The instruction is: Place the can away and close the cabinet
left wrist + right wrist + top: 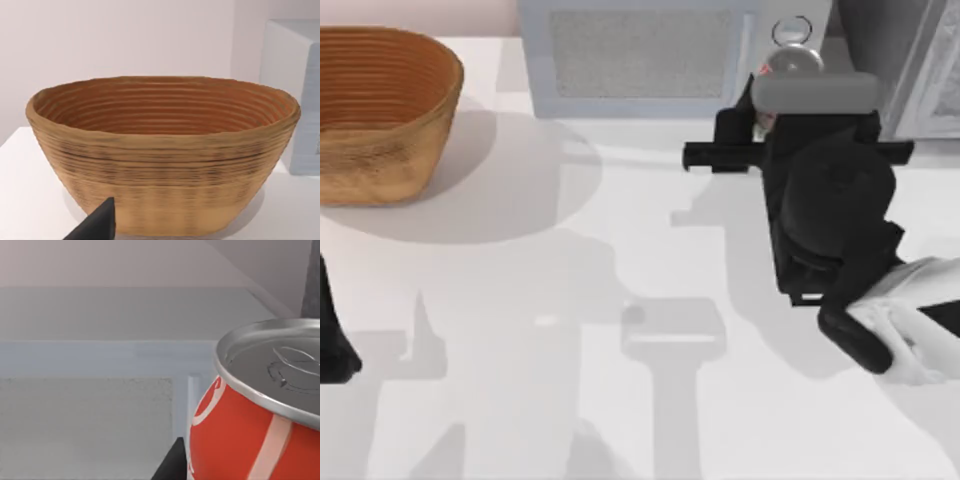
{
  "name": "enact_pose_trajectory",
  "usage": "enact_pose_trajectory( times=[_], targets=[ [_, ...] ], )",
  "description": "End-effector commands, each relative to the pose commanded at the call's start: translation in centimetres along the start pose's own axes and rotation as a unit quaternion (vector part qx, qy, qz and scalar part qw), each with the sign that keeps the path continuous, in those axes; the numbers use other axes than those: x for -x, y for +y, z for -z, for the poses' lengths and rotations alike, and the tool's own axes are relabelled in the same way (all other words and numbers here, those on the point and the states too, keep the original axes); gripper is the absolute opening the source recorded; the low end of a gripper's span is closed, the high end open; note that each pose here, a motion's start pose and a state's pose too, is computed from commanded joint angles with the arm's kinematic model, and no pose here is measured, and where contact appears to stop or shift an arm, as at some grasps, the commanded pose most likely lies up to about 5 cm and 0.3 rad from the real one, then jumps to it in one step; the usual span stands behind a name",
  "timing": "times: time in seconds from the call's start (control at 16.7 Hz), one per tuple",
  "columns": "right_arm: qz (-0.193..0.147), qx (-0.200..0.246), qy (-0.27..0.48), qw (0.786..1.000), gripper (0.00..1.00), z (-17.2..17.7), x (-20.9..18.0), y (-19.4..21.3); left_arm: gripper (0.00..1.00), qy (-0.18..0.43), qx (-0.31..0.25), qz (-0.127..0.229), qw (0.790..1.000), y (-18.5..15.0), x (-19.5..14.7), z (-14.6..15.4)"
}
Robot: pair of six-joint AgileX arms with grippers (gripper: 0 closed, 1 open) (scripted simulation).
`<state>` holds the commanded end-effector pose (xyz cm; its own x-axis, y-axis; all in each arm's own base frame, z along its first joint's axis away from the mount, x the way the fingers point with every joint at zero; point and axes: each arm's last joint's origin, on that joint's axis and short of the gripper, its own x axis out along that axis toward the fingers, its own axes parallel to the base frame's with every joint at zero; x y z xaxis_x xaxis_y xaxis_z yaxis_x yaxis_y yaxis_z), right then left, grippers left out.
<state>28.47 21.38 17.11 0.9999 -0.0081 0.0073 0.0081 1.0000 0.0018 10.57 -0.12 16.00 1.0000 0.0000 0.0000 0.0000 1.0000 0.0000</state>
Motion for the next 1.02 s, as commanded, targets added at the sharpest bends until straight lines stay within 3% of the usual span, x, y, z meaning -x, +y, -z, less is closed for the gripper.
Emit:
enact_pose_trajectory(
  times=[0.3,0.6,1.02],
  targets=[
    [0.000,0.002,0.000,1.000,0.00,-3.8,1.5,-5.2,1.00,0.000,0.000,0.000,1.000,0.0,0.0,0.0],
    [0.000,0.004,0.002,1.000,0.00,-6.6,5.8,-12.4,1.00,0.000,0.000,0.000,1.000,0.0,0.0,0.0],
    [-0.001,0.003,0.003,1.000,0.00,-4.6,13.8,-19.3,1.00,0.000,0.000,0.000,1.000,0.0,0.0,0.0]
  ],
)
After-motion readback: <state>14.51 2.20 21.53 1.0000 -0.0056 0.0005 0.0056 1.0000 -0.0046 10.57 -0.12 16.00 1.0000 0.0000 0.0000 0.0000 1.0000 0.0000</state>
